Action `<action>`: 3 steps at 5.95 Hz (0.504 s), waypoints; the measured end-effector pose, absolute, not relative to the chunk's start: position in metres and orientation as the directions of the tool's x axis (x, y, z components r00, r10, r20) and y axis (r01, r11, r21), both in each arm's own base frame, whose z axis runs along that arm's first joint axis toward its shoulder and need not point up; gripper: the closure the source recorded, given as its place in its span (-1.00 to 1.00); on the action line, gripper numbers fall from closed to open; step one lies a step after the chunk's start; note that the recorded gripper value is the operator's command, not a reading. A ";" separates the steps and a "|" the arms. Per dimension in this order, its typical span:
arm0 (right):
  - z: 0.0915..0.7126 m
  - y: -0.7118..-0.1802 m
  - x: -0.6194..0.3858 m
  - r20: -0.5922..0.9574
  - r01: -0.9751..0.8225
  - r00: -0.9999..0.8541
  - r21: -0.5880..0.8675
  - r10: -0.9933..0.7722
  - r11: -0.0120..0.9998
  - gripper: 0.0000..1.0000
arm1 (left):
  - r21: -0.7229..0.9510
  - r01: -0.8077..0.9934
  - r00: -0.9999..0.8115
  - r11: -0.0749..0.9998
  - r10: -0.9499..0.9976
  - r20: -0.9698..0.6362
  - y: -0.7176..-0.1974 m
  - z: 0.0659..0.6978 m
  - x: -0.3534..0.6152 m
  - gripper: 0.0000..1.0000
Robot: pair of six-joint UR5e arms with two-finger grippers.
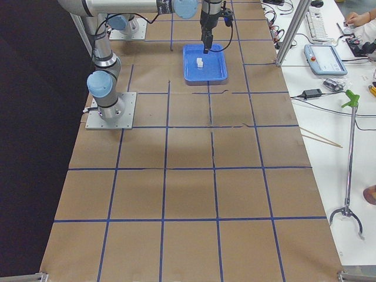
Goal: Assemble white blocks and place on blue tray
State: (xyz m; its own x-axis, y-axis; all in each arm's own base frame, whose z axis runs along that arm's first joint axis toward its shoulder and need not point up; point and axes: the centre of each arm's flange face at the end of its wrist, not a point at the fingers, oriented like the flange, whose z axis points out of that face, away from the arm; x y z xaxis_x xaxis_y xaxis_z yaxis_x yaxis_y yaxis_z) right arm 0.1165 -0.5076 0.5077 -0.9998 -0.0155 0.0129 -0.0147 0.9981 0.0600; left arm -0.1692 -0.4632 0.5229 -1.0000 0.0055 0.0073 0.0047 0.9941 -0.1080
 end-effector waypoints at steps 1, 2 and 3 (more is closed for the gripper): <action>0.518 -0.500 0.121 0.017 0.034 -0.999 0.052 0.033 0.998 -1.00 | -0.108 0.005 -1.000 0.994 0.006 0.007 -0.463 0.523 -0.169 -0.99; 0.521 -0.496 0.129 0.016 0.057 -0.998 0.053 0.056 0.997 -1.00 | -0.109 0.005 -1.000 0.994 0.006 0.007 -0.464 0.523 -0.169 -0.99; 0.520 -0.495 0.134 0.014 0.060 -0.998 0.057 0.060 0.997 -1.00 | -0.109 0.005 -1.000 0.994 0.006 0.007 -0.463 0.523 -0.169 -0.99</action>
